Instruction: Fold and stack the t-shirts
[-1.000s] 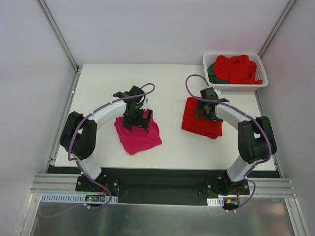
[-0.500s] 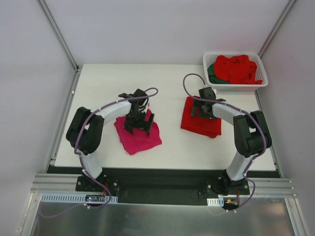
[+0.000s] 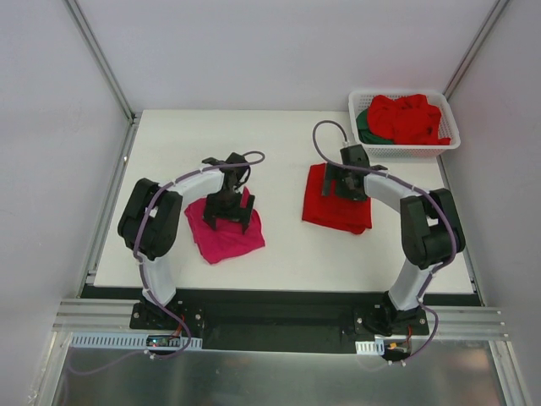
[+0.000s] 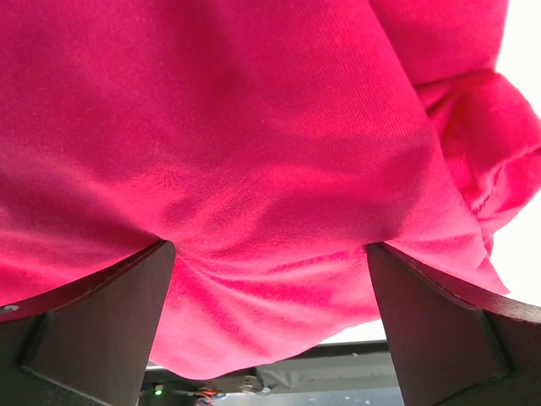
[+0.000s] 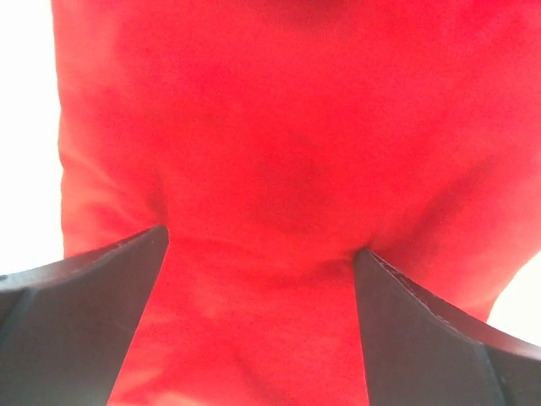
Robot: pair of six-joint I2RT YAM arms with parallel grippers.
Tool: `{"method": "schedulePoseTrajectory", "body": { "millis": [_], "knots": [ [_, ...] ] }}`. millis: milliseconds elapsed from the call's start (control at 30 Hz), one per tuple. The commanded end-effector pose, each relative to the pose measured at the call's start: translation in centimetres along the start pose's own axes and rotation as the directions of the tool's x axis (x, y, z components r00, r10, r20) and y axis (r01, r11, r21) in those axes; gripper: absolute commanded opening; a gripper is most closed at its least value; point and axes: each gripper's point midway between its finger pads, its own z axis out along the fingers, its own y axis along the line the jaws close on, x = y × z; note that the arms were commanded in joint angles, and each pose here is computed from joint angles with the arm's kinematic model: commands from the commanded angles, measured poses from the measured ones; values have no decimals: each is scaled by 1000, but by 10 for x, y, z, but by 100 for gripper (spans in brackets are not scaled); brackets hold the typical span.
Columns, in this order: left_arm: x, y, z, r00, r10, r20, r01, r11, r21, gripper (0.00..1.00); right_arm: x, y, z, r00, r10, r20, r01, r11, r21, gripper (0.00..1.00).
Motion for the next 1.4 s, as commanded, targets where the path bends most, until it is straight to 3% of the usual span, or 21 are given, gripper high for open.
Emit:
{"method": "schedulePoseTrajectory", "body": {
  "millis": [0, 267, 900, 1367],
  "knots": [
    [7, 34, -3, 999, -30, -32, 27, 995, -93, 99, -24, 46, -5, 1000, 20, 10, -18, 985, -173, 96],
    [16, 70, -13, 993, -113, -12, 111, 988, -109, 99, -24, 88, 17, 999, -40, -28, 33, 977, -211, 96],
    [28, 93, -27, 980, -194, 42, 197, 976, -93, 99, 17, 179, 35, 972, -213, -98, 186, 955, -229, 96],
    [23, 87, -25, 981, -193, 36, 195, 979, -60, 99, 42, 167, 26, 964, -244, -101, 231, 964, -131, 96]
  ]
}}
